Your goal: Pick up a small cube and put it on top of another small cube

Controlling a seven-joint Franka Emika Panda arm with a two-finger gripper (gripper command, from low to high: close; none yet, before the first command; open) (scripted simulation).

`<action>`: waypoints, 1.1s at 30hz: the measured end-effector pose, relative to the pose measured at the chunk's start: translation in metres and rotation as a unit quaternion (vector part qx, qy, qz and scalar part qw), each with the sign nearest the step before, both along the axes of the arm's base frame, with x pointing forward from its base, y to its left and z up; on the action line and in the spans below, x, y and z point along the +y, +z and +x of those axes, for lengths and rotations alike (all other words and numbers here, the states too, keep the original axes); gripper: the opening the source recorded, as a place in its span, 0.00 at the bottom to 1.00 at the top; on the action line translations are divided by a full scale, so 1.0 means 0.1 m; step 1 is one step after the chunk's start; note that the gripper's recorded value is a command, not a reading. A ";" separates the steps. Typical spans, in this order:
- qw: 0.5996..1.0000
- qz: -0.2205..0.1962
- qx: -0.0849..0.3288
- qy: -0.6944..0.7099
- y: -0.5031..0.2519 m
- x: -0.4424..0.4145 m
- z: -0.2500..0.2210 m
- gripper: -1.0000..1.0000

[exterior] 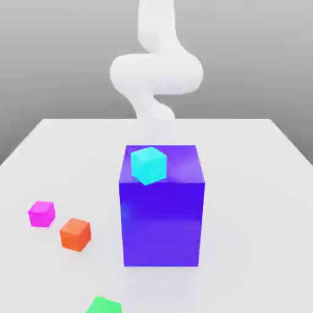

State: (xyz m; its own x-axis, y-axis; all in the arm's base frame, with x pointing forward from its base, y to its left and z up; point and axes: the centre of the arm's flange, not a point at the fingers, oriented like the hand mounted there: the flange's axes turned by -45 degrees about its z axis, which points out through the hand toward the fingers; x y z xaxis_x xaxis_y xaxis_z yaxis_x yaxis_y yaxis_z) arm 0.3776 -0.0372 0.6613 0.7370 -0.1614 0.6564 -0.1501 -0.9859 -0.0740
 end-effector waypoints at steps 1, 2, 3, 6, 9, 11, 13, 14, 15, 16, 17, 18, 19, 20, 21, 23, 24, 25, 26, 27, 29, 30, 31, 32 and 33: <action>0.999 0.017 0.018 -0.034 -0.25 -0.19 0.12 0.50; 0.997 0.033 0.034 -0.067 -0.49 -0.38 0.21 0.50; 0.992 0.049 0.050 -0.101 -0.74 -0.57 0.28 0.50; 0.971 0.094 0.094 -0.201 -1.48 -1.12 0.34 0.50; 0.936 0.136 0.132 -0.298 -2.20 -1.62 0.21 0.50; 0.905 0.161 0.154 -0.362 -2.67 -1.92 0.04 0.50; 0.869 0.186 0.175 -0.424 -3.13 -2.17 -0.20 0.50; 0.848 0.197 0.185 -0.455 -3.36 -2.28 -0.34 0.50; 0.827 0.208 0.194 -0.485 -3.57 -2.37 -0.49 0.50; 0.804 0.218 0.203 -0.514 -3.79 -2.45 -0.65 0.50; 0.779 0.229 0.211 -0.544 -3.99 -2.52 -0.83 0.50; 0.747 0.240 0.217 -0.580 -4.19 -2.63 -1.09 0.50; 0.724 0.248 0.225 -0.603 -4.38 -2.64 -1.25 0.50; 0.698 0.255 0.231 -0.628 -4.55 -2.66 -1.43 0.50; 0.688 0.258 0.235 -0.636 -4.68 -2.65 -1.49 0.50; 0.681 0.258 0.238 -0.643 -4.88 -2.65 -1.53 0.50; 0.680 0.258 0.238 -0.644 -4.98 -2.65 -1.54 0.50; 0.679 0.258 0.239 -0.644 -5.08 -2.65 -1.54 0.50; 0.679 0.258 0.239 -0.645 -5.17 -2.65 -1.55 0.50; 0.679 0.258 0.239 -0.645 -5.27 -2.64 -1.55 0.50; 0.678 0.259 0.239 -0.645 -5.33 -2.63 -1.55 0.00; 0.678 0.259 0.239 -0.645 -5.33 -2.64 -1.55 0.00; 0.678 0.259 0.239 -0.645 -5.33 -2.64 -1.55 0.00; 0.678 0.259 0.239 -0.645 -5.33 -2.64 -1.55 0.00; 0.678 0.258 0.238 -0.645 -5.33 -2.64 -1.55 0.00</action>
State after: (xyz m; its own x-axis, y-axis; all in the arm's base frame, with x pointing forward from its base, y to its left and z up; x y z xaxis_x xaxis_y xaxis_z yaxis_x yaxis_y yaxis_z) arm 0.2224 -0.3008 0.1285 -0.1277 -0.9918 0.0031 -0.9918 0.1277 0.0002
